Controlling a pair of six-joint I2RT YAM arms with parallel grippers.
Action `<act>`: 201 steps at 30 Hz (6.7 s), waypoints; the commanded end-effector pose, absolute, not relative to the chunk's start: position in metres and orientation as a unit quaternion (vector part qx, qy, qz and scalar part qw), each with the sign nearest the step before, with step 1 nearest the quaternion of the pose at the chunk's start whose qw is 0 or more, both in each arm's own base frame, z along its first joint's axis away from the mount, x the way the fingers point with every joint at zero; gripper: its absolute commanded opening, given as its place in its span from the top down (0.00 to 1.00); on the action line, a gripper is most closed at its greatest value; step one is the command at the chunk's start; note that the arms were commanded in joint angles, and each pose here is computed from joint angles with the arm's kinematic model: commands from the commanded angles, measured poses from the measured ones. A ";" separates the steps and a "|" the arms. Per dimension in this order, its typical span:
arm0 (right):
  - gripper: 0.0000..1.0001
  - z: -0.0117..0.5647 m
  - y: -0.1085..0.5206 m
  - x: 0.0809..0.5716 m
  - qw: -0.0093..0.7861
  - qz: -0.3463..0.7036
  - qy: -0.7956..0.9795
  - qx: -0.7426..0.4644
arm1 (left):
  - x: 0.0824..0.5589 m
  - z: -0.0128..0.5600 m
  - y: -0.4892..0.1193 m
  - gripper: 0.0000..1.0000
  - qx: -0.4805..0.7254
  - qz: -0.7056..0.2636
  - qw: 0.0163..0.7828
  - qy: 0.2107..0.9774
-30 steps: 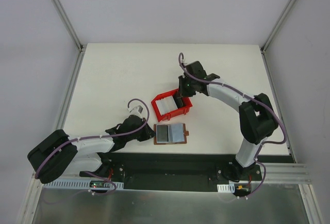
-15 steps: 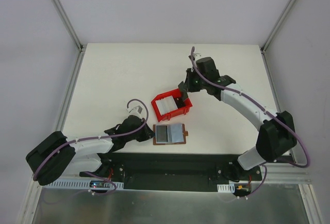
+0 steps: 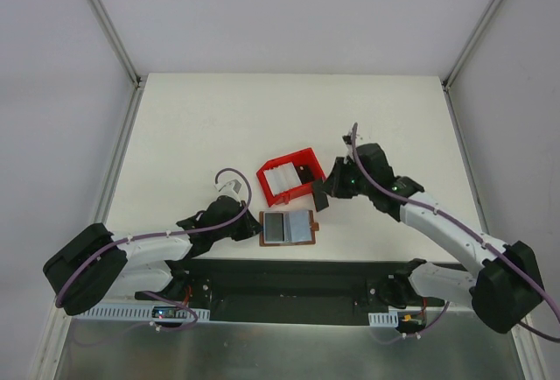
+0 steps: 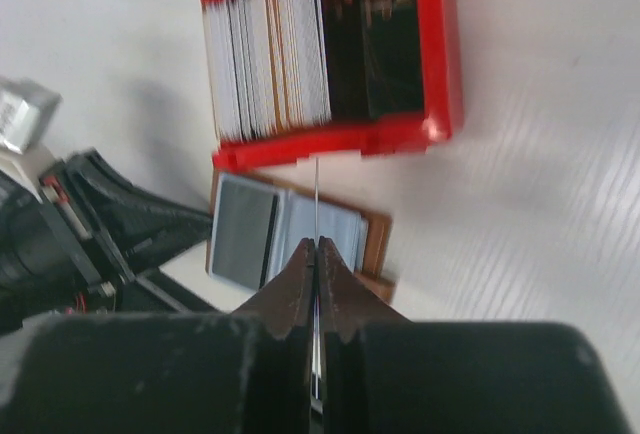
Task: Put the credit cards into the card holder
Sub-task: Pick up the credit card from the storage box, then insert the credit card into the card holder.
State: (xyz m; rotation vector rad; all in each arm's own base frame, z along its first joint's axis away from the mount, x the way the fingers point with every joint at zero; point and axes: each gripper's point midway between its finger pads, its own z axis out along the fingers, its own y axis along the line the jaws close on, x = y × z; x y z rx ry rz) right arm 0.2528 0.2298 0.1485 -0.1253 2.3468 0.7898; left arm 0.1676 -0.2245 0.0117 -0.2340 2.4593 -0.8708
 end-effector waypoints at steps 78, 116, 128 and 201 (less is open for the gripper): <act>1.00 0.065 0.240 0.183 0.299 0.222 0.928 -0.014 | 0.132 -0.041 -0.181 1.00 -0.092 -0.217 0.189 0.953; 1.00 0.095 0.250 0.186 0.299 0.145 0.940 -0.076 | 0.133 -0.041 -0.184 1.00 -0.088 -0.220 0.186 0.954; 1.00 0.107 0.309 0.174 0.281 0.212 0.926 -0.133 | 0.134 -0.041 -0.186 1.00 -0.084 -0.222 0.183 0.954; 1.00 0.067 0.285 0.198 0.280 0.471 0.832 0.082 | 0.128 -0.051 -0.176 1.00 -0.098 -0.183 0.162 0.965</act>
